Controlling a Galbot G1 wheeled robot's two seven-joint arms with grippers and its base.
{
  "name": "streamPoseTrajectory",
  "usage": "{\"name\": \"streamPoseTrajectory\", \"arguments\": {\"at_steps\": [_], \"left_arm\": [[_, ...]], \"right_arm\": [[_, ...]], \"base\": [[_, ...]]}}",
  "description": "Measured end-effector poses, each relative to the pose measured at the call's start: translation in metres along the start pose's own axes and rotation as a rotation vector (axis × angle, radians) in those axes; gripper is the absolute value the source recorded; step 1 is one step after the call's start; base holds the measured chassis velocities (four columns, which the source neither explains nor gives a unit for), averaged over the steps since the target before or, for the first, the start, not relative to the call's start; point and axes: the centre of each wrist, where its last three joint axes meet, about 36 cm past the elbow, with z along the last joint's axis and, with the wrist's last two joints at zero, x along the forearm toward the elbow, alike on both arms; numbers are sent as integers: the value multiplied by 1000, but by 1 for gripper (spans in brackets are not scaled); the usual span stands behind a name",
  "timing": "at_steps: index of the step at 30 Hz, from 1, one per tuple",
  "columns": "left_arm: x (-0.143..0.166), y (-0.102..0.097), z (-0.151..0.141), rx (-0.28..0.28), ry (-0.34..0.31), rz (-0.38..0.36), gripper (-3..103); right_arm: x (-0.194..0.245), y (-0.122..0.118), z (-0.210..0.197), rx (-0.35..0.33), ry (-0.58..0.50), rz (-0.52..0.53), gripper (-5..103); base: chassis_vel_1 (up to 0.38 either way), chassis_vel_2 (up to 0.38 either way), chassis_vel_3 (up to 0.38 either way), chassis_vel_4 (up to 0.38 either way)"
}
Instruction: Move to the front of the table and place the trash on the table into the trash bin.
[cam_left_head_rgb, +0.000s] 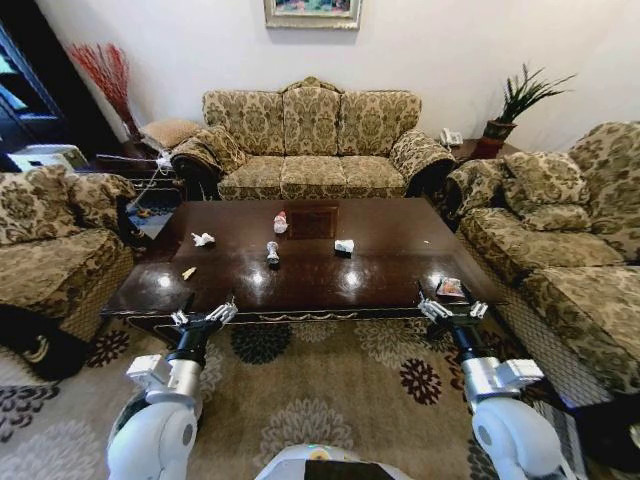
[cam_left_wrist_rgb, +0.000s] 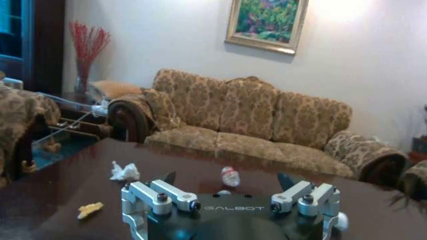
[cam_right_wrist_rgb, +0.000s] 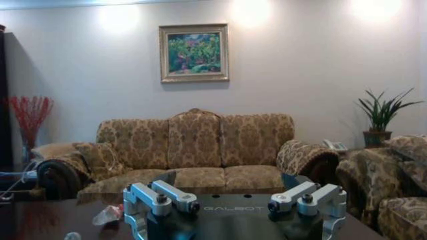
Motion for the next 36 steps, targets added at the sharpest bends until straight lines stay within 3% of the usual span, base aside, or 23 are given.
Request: {"name": "streamPoseTrajectory", "arguments": {"at_steps": [13,22,36], "left_arm": [[0,4,-6,14,-38,-22,100],[-5,3,8,6,-2,-21,100],[-10,9,23,-29,20,-31,100]], "right_arm": [[7,-5,7,19,31,20,100],[8,-13,23,25,-4,0,100],[8,-2,29,-1,3,-34,100]], "base": [[83,-90,-97,94],[10,-15,-14,17],[62,49,-56,-54]]}}
